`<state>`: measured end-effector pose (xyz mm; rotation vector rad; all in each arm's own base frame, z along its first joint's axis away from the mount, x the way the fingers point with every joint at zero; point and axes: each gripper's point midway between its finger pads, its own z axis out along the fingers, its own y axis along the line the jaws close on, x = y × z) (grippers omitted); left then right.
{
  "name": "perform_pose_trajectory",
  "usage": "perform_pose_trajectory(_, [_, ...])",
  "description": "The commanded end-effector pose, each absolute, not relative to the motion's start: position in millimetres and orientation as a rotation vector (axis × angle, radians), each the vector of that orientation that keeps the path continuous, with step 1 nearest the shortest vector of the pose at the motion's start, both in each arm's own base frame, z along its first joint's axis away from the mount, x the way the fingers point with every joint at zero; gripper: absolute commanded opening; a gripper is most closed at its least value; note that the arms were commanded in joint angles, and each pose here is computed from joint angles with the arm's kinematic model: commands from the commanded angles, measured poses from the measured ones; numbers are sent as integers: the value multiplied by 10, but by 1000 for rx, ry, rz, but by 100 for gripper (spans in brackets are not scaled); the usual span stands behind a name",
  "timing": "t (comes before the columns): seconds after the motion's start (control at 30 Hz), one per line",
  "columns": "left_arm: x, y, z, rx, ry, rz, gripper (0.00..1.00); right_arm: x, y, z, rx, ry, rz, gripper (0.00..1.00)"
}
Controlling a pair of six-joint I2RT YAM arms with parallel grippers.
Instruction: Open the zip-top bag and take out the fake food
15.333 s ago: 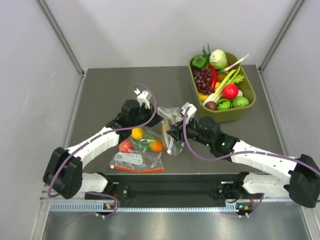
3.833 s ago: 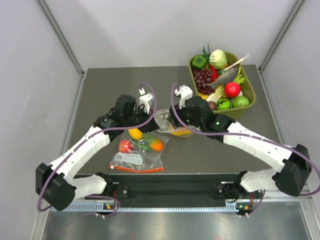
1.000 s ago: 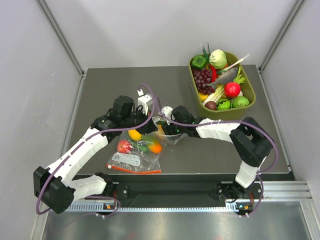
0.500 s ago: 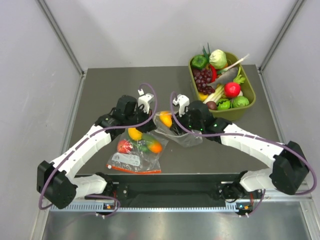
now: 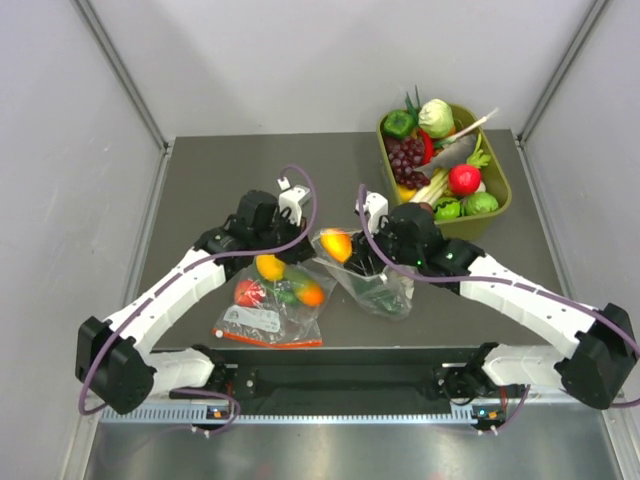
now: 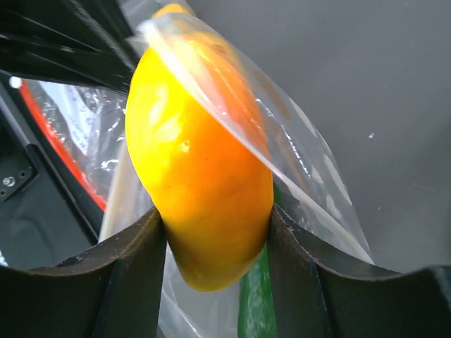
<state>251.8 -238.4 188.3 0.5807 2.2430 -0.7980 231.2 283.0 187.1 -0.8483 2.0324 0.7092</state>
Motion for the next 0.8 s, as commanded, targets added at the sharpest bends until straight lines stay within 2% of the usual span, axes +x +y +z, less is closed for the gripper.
perform_pose_trajectory(0.0, [2736, -2306, 1878, 527, 2234, -699, 0, 2182, 2872, 2357, -861, 1903, 802, 31])
perform_pose_trajectory(0.23, [2791, -2394, 1779, 531, 2252, -733, 0, 2056, 2897, 2657, -810, 1766, 919, 32])
perform_pose_trajectory(0.77, [2983, -2540, 1595, 528, 2270, -768, 0, 1752, 2986, 2919, -868, 1598, 1143, 33])
